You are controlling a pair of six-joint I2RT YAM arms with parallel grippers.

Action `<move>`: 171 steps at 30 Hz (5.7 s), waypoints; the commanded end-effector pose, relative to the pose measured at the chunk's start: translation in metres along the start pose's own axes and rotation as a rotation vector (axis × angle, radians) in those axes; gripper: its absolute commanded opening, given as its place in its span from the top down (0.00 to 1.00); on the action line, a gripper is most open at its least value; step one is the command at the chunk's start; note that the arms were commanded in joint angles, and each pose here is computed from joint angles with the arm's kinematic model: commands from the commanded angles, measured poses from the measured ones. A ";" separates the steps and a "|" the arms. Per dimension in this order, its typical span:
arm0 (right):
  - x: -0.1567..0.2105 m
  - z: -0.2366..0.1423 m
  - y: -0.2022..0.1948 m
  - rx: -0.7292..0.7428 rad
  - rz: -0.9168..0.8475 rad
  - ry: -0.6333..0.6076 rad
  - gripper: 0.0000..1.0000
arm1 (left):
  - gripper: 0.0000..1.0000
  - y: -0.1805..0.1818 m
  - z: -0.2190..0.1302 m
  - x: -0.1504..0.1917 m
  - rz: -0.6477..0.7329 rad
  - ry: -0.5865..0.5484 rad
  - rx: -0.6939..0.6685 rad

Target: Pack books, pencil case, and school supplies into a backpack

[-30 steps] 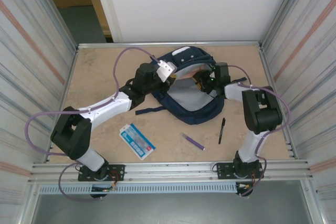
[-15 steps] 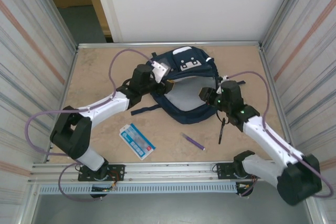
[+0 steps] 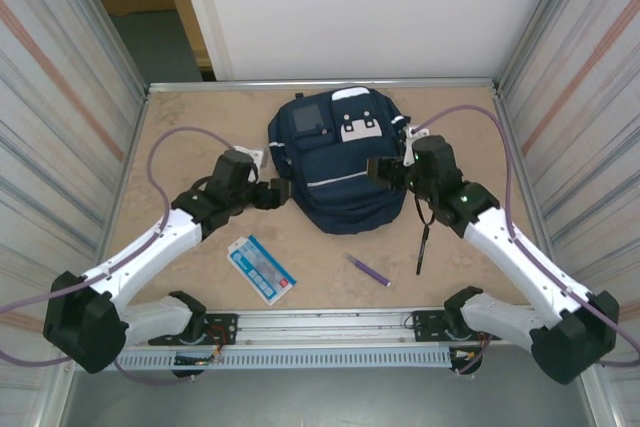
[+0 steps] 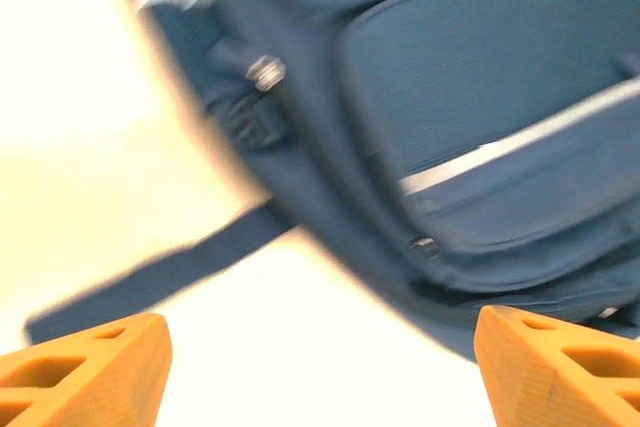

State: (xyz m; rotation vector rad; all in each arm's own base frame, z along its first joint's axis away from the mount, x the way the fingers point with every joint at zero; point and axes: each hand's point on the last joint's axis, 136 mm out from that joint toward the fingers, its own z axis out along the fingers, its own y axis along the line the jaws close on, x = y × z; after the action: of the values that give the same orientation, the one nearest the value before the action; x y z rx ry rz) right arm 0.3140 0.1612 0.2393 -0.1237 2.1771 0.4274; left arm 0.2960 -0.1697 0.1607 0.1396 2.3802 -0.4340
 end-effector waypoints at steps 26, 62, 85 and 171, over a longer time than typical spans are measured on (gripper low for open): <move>0.269 0.067 0.224 -0.640 -0.082 1.160 0.51 | 0.69 0.066 0.011 0.205 -0.773 0.621 -0.099; 0.290 0.102 0.234 -0.604 0.024 1.152 1.00 | 0.51 0.047 -0.003 0.198 -0.874 0.596 0.019; 0.231 0.110 0.204 -0.586 -0.042 0.903 1.00 | 0.69 0.003 0.021 0.181 -0.765 0.617 0.234; 0.083 -0.014 -0.066 0.031 0.436 0.337 0.98 | 1.00 -0.106 0.081 -0.100 -0.492 0.165 0.473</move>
State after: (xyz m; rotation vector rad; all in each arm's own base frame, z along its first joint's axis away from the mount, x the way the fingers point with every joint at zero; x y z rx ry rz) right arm 0.2948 0.1079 0.1693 0.2902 2.4281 0.6851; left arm 0.3836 -0.2868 0.1256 -0.2420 2.6245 -1.1138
